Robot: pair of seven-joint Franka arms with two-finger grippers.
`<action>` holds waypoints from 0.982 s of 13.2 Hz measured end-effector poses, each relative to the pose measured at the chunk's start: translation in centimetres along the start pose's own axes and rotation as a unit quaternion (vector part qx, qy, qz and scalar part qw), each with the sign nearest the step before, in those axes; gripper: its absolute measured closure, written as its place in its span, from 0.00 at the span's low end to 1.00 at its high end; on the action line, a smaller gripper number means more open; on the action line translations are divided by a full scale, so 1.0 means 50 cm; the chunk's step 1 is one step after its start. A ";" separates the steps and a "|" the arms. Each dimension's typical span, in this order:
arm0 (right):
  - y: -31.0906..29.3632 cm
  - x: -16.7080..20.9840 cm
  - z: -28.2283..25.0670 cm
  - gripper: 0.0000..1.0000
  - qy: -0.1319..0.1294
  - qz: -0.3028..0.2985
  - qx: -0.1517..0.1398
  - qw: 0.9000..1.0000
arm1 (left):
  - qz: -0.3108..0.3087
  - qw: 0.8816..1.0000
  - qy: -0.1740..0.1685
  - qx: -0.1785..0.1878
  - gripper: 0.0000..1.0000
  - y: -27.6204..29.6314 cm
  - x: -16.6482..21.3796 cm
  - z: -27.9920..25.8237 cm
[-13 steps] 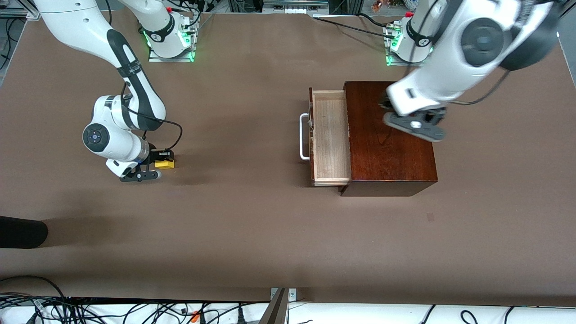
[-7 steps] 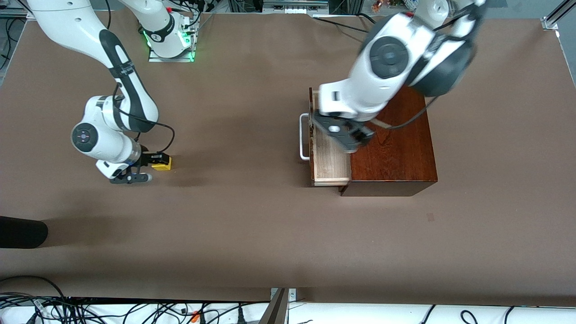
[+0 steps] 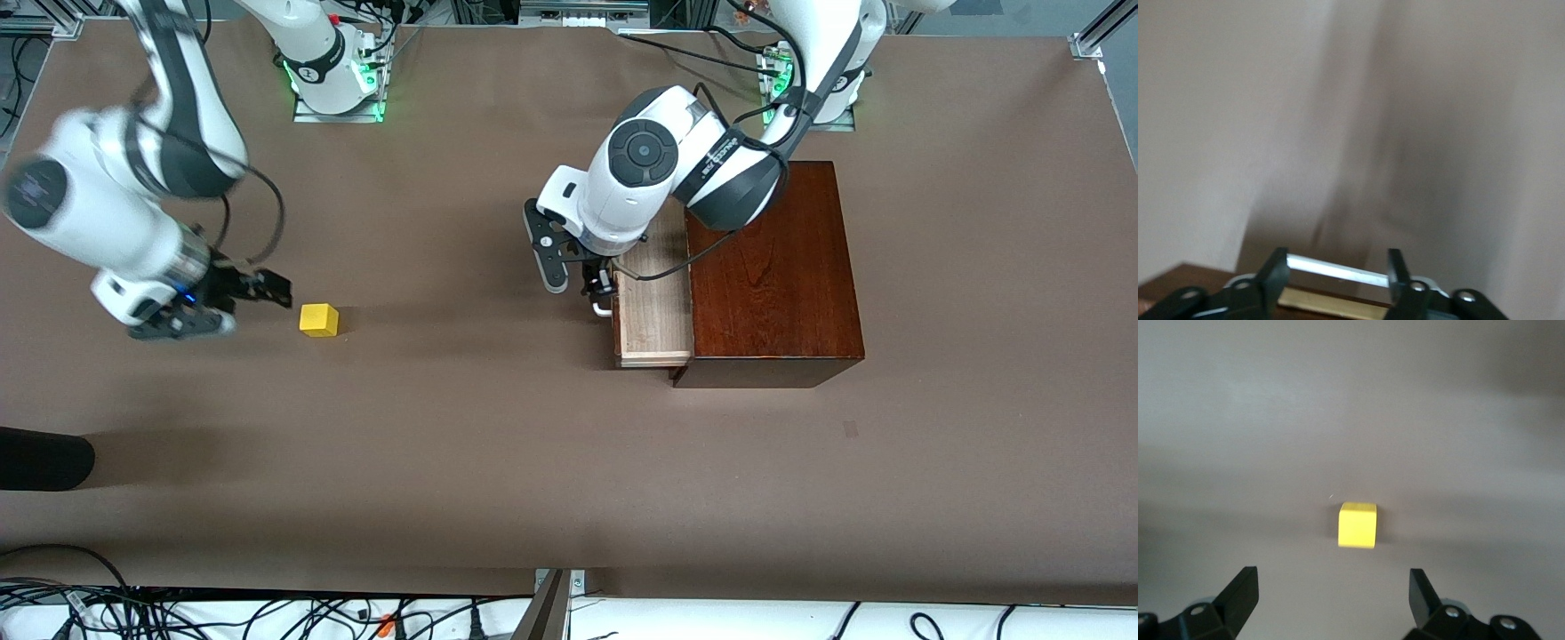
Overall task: Open drawer, take yellow block, close drawer
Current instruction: 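Push the drawer shut with the left gripper while the right gripper withdraws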
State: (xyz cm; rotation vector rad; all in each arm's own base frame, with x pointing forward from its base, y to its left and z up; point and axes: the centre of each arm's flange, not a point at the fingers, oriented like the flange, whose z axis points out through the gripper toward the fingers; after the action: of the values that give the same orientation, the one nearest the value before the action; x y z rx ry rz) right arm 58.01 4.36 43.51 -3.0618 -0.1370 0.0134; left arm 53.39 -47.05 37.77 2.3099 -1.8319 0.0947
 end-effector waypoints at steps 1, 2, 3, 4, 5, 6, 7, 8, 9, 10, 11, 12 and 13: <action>-0.005 -0.013 -0.057 0.00 -0.001 -0.002 0.002 1.000 | 0.048 0.999 0.001 0.001 0.46 -0.004 0.000 0.010; -0.010 -0.024 -0.106 0.00 -0.004 -0.005 0.004 1.000 | 0.100 0.995 0.000 -0.002 0.57 -0.007 -0.001 0.025; -0.015 -0.032 -0.153 0.00 -0.008 -0.007 0.005 1.000 | 0.149 0.989 -0.004 -0.006 0.69 -0.012 -0.004 0.048; -0.020 -0.036 -0.199 0.00 -0.012 -0.010 0.006 1.000 | 0.187 0.982 -0.007 -0.013 0.79 -0.016 -0.007 0.073; -0.024 -0.035 -0.238 0.00 -0.013 -0.012 0.006 1.000 | 0.211 0.977 -0.011 -0.020 0.90 -0.019 -0.011 0.101; -0.026 -0.033 -0.265 0.00 -0.013 -0.013 0.006 1.000 | 0.226 0.974 -0.015 -0.027 0.99 -0.020 -0.014 0.126; -0.027 -0.030 -0.278 0.00 -0.014 -0.014 0.004 1.000 | 0.237 0.971 -0.018 -0.033 0.99 -0.015 -0.014 0.145; -0.025 -0.025 -0.278 0.00 -0.016 -0.014 0.000 1.000 | 0.253 0.967 -0.023 -0.036 0.99 -0.007 -0.010 0.159; -0.021 -0.021 -0.271 0.00 -0.019 -0.014 -0.005 1.000 | 0.271 0.962 -0.029 -0.035 0.99 0.001 -0.006 0.166; -0.018 -0.017 -0.263 0.00 -0.023 -0.014 -0.010 1.000 | 0.280 0.959 -0.037 -0.035 0.99 0.007 -0.004 0.169; -0.015 -0.015 -0.255 0.00 -0.028 -0.013 -0.013 0.999 | 0.284 0.957 -0.047 -0.040 0.99 0.008 -0.009 0.171; -0.013 -0.014 -0.250 0.00 -0.032 -0.012 -0.015 0.999 | 0.284 0.956 -0.054 -0.045 0.99 0.004 -0.015 0.171; -0.011 -0.015 -0.249 0.00 -0.035 -0.012 -0.018 0.999 | 0.283 0.956 -0.057 -0.049 0.99 0.003 -0.017 0.168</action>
State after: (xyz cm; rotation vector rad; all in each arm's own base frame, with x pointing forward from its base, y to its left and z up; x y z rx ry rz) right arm 57.37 3.90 55.97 -3.0970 -0.1813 0.1193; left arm 52.49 -47.84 29.41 1.6923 -2.4407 -0.0518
